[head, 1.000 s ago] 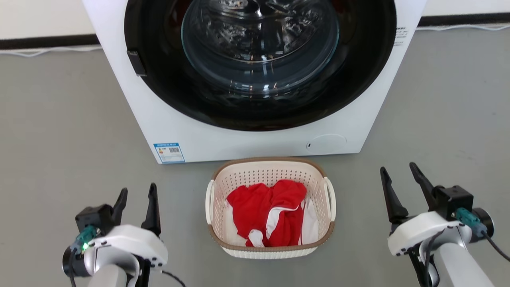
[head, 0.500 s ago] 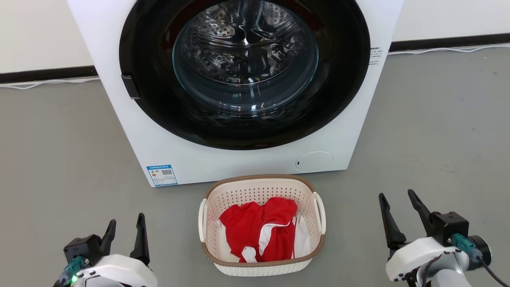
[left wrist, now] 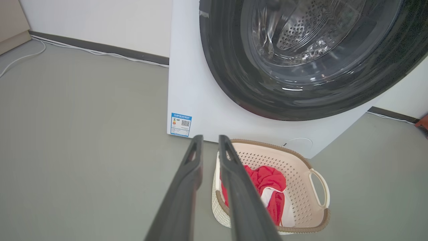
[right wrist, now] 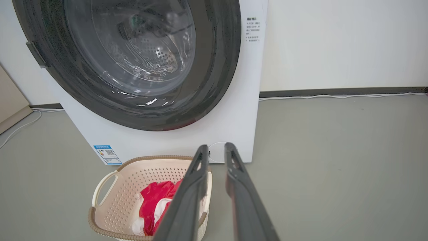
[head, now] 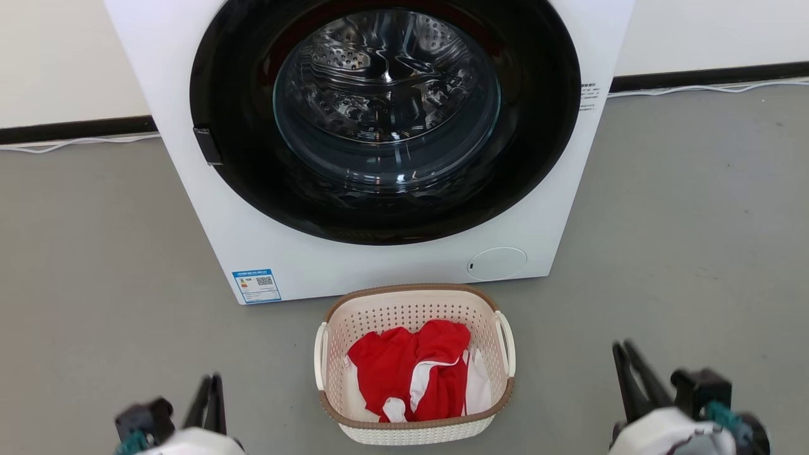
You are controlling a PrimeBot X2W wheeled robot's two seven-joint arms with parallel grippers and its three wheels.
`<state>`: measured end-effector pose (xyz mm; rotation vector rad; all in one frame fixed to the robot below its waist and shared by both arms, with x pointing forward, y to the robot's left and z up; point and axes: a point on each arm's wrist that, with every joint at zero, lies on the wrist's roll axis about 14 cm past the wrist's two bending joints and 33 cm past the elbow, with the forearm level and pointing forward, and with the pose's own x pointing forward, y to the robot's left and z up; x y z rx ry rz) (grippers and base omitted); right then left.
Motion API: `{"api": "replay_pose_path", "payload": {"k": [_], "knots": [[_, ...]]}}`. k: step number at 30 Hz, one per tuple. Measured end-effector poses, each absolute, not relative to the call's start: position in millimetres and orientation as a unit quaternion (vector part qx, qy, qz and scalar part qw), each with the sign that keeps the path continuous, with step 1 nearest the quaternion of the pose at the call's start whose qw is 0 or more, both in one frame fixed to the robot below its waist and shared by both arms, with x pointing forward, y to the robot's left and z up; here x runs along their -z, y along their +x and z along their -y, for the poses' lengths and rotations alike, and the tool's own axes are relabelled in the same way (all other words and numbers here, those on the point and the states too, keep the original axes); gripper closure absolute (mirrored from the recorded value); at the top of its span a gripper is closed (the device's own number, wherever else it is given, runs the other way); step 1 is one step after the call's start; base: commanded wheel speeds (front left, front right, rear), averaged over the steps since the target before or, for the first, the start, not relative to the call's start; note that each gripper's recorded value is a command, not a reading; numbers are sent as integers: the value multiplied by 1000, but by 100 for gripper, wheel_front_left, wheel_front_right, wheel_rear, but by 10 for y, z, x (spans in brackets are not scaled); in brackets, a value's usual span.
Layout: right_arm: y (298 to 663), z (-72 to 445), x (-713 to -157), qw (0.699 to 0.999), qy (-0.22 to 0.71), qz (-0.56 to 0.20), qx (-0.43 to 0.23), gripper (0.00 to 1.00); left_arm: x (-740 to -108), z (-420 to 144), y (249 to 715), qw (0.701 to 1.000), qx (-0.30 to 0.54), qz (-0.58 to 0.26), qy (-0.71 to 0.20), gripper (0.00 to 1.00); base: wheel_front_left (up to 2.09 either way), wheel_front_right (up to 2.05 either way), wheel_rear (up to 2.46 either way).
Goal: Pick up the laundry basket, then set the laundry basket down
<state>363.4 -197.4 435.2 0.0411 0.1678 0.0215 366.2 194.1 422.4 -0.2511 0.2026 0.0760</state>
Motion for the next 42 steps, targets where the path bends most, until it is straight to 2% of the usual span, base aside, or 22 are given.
{"api": "replay_pose_path", "payload": {"k": [4, 25, 42], "knots": [[3472, 1957, -4127, 992, 35, -120, -5, 100, -4014, -1906, 3501, 980, -44, -136, -135, 100, 0, 0, 0], [3538, 2026, -4231, 982, 155, -107, 34, 100, -4068, -1945, 3533, 959, -70, -136, -240, 100, 0, 0, 0], [3580, 2078, -4293, 960, 255, -98, 59, 100, -4135, -1943, 3566, 933, -81, -128, -327, 100, 0, 0, 0]]}}
